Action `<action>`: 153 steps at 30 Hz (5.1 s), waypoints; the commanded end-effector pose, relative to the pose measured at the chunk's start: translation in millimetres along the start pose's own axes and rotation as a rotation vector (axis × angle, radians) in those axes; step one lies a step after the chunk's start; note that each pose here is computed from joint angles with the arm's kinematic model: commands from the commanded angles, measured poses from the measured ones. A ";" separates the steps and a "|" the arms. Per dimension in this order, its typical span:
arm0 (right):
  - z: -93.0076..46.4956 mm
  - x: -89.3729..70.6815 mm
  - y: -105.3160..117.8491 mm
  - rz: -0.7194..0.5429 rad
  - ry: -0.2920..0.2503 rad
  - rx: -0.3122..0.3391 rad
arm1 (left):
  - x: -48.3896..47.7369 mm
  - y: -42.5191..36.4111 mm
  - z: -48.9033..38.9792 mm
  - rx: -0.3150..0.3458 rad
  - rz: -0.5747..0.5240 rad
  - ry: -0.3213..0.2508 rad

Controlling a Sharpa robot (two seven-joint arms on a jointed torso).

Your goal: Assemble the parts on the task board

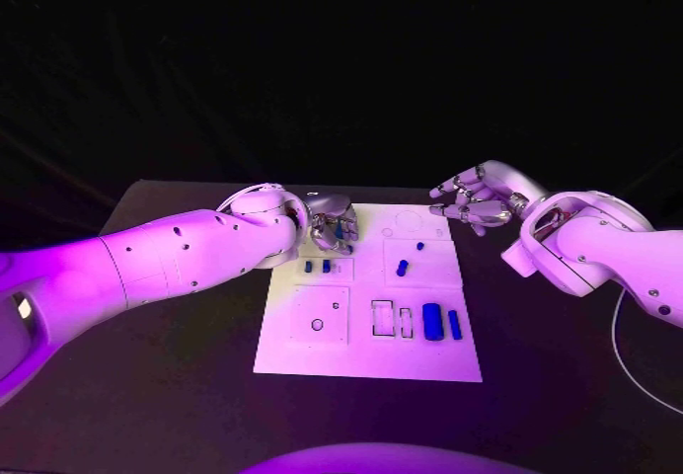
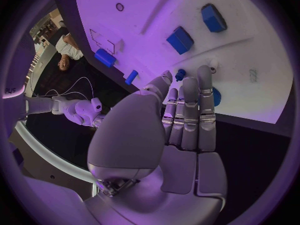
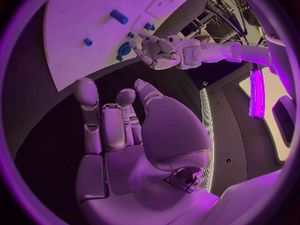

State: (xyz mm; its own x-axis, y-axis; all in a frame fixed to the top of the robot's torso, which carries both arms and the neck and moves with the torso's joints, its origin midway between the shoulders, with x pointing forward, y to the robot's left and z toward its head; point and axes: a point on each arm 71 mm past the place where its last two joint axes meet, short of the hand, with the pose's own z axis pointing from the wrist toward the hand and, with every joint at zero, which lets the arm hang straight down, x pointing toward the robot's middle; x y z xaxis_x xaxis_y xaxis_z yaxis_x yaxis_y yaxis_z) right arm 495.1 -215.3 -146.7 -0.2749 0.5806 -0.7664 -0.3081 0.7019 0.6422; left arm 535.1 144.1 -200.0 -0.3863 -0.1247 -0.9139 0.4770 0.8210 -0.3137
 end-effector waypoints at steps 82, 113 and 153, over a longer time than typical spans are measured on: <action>3.7 2.0 0.2 0.083 -0.005 -0.006 | 10.9 -4.7 15.5 -0.048 0.066 0.007; 2.3 1.4 -2.3 0.085 -0.011 -0.006 | -15.5 20.8 -25.1 -0.091 -0.065 -0.007; 2.2 3.5 -2.7 0.089 -0.011 -0.012 | -3.6 37.5 -24.5 -0.148 -0.051 0.029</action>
State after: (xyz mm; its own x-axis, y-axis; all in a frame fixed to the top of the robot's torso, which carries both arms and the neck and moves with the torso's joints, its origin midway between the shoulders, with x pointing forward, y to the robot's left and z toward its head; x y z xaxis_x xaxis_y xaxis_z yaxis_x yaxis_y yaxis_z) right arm 497.3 -215.3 -151.2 -0.2884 0.6463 -0.7065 -0.2837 0.6471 0.7077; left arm 535.8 191.0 -200.1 -0.4169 -0.1716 -0.8926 0.3316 0.8856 -0.3251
